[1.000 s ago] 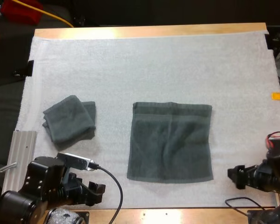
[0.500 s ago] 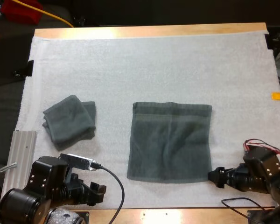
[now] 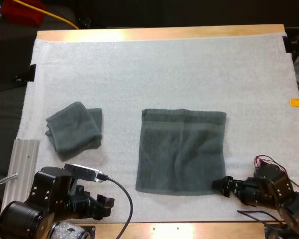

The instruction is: Pick towel from pile, fold and stack

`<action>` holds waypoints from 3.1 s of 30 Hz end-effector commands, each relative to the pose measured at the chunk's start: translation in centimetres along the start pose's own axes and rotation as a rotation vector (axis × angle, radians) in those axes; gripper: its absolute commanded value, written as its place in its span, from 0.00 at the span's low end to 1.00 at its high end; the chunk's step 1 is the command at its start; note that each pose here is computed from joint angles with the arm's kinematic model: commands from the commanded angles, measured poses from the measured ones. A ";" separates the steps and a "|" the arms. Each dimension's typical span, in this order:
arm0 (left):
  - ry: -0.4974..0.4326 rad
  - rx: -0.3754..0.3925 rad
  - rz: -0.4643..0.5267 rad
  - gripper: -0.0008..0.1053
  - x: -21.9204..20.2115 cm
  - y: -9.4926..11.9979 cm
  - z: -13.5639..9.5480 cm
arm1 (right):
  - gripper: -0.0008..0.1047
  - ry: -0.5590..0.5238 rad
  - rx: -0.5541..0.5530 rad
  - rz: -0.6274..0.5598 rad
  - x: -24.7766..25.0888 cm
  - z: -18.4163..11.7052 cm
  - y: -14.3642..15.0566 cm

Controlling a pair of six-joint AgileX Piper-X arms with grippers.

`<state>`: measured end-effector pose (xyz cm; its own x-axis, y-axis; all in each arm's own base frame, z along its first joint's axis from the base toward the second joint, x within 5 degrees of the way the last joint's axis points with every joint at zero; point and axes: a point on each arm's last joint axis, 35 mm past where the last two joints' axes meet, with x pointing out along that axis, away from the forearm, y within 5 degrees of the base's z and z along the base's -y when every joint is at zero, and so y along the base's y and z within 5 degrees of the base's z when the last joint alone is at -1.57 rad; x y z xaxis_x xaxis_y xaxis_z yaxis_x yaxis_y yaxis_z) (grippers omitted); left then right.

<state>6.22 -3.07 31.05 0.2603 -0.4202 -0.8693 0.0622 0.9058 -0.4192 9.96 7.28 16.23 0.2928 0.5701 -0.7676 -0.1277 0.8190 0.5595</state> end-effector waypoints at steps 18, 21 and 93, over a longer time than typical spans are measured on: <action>-0.006 0.012 -0.012 0.66 -0.1 -0.1 0.0 | 0.81 -0.056 0.163 0.095 2.1 -1.1 -1.6; -0.011 0.014 -0.014 0.66 -0.1 -0.1 0.1 | 0.81 -0.063 0.185 0.107 2.5 -1.1 -1.8; 0.207 -0.064 -0.164 0.66 14.0 1.6 7.2 | 0.02 -0.067 0.191 0.074 3.2 -0.8 -2.0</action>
<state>16.74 -6.95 20.04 0.0410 -0.5602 -0.8273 0.0104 0.8282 -0.5603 10.44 7.62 12.66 0.3584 0.6232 -0.6951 0.0254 0.7378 0.6745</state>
